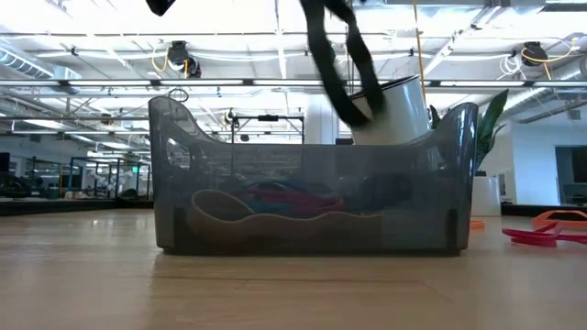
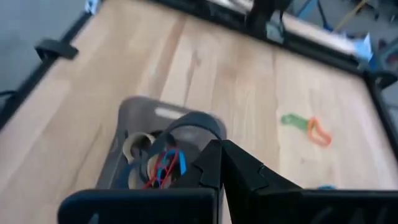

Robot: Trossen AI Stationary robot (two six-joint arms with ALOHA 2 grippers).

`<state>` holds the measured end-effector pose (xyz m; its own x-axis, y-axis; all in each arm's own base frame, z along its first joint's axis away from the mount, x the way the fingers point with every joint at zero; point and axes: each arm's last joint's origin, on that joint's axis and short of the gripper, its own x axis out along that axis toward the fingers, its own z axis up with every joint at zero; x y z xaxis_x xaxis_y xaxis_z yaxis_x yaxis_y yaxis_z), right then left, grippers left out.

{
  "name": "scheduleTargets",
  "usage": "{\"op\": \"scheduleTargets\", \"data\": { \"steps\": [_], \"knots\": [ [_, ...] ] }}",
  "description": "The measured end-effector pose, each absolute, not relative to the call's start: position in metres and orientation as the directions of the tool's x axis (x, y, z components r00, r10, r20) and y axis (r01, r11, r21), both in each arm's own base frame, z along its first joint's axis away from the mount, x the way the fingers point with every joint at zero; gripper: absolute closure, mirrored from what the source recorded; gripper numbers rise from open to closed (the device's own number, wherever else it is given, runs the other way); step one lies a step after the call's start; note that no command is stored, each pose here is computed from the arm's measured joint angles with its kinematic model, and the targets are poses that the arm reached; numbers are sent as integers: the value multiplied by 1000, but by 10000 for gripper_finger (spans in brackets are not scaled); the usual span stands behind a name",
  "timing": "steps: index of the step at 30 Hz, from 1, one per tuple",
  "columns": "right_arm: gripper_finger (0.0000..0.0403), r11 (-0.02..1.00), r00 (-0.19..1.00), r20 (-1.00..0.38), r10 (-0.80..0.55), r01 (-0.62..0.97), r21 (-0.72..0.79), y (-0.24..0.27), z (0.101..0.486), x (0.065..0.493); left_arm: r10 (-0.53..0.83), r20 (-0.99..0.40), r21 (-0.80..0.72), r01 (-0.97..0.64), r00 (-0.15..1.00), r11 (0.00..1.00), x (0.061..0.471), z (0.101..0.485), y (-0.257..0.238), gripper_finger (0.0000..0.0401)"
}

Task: Pick and place rubber bands into bin
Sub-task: Put the large black rubber band into the black bin

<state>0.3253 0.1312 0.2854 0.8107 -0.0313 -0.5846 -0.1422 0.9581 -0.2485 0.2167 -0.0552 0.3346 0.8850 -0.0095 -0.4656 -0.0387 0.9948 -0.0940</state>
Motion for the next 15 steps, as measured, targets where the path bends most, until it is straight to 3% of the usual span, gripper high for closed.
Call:
{"op": "scheduleTargets", "data": {
  "steps": [15],
  "knots": [
    [403, 958, 663, -742, -100, -137, -252, 142, 203, 356, -9, -466, -91, -37, 885, 995, 217, 335, -55, 359]
  ]
}}
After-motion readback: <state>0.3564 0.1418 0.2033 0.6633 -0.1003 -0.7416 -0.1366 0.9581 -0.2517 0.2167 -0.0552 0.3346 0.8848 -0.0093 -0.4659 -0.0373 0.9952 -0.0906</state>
